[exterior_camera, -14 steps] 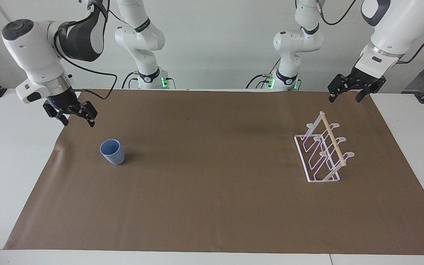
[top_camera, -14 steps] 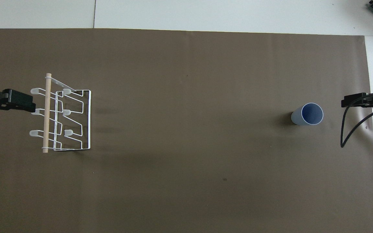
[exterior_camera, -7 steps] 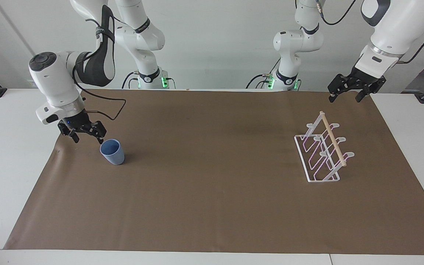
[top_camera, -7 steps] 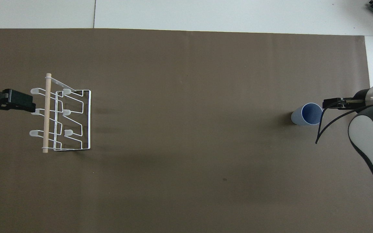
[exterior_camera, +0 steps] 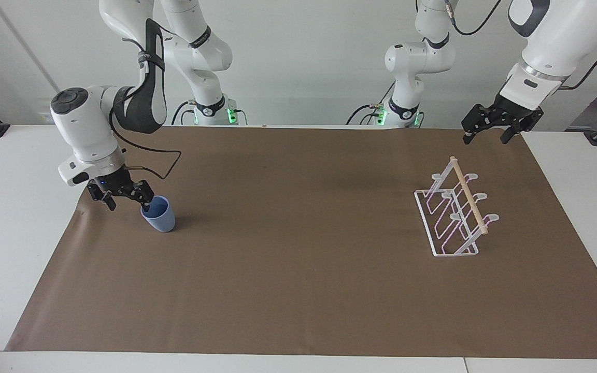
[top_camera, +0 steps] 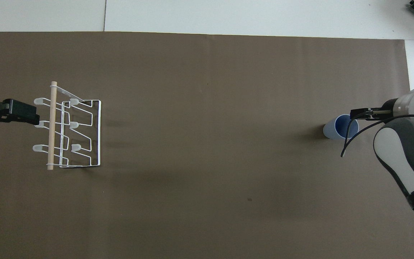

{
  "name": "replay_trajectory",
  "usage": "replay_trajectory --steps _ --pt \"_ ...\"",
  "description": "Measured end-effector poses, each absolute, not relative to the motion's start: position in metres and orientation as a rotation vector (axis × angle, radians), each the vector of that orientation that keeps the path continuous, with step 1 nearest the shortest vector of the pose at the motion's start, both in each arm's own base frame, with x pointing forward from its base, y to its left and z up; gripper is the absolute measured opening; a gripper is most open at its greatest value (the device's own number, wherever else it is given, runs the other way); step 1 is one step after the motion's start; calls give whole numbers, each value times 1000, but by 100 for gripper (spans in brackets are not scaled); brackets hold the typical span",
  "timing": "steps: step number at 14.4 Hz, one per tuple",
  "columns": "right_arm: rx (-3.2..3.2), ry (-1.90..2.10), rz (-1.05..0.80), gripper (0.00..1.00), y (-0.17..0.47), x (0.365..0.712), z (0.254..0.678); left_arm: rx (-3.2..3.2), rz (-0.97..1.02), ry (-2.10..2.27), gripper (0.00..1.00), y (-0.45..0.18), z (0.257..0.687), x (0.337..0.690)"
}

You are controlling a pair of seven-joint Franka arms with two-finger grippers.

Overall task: Hang cup on cup holder
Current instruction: 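Reach the right gripper to the rim of the light blue cup, then close the right gripper on the rim of the blue cup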

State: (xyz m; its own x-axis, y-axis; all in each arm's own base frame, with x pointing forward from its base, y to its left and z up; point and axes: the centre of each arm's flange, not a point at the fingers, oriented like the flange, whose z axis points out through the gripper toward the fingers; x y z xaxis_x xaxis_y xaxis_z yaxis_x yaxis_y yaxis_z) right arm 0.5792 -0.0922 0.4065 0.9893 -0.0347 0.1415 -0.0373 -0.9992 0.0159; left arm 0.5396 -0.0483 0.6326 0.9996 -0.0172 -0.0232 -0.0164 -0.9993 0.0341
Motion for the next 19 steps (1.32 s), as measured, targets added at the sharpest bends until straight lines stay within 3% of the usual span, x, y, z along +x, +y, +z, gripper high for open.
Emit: replay_trajectory --steps 14,19 --pt "3129 -60 119 100 -90 555 358 3107 -36 -26 100 -48 633 540" --pt "3119 -67 182 100 -92 554 350 3107 -36 -26 100 -48 633 540"
